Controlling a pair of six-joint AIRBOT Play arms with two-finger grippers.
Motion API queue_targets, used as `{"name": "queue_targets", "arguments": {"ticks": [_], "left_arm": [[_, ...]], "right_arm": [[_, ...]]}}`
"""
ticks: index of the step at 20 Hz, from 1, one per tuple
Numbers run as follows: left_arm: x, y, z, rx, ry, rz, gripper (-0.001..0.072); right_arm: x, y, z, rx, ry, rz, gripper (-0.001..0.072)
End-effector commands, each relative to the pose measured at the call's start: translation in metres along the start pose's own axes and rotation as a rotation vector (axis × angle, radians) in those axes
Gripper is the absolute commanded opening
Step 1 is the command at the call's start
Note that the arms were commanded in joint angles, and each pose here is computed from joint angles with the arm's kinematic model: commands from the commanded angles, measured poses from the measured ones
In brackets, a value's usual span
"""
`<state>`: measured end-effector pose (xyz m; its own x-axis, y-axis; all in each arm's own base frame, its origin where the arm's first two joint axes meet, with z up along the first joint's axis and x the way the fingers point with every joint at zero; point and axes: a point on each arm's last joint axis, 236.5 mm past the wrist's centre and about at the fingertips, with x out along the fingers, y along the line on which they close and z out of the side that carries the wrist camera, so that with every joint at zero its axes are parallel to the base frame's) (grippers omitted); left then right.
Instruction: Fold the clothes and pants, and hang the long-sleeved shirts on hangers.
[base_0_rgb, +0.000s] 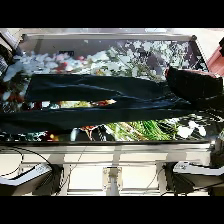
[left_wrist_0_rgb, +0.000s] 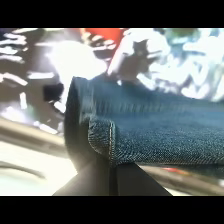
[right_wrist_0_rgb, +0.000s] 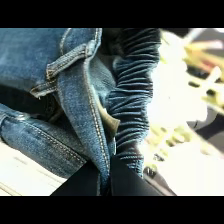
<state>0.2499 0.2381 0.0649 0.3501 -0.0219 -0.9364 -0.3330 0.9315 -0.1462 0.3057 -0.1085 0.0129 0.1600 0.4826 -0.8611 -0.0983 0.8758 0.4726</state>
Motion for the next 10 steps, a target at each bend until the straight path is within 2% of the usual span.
{"name": "queue_targets", "arguments": {"ticks": [1, 6, 10], "left_arm": [[0.016, -0.007, -0.012, -0.002, 0.039, -0.031, 0.003], [0.059, -0.015, -0.082, 0.023, 0.283, -0.039, 0.003], [0.061, -0.018, -0.086, 0.021, 0.283, -0.044, 0.003]], "right_arm": [[-0.01, -0.004, -0.018, 0.059, -0.04, -0.039, 0.0032], [0.035, -0.006, -0.072, 0.154, 0.077, -0.034, 0.0033], [0.035, -0.017, -0.104, 0.193, 0.159, -0.121, 0.0033]]}}
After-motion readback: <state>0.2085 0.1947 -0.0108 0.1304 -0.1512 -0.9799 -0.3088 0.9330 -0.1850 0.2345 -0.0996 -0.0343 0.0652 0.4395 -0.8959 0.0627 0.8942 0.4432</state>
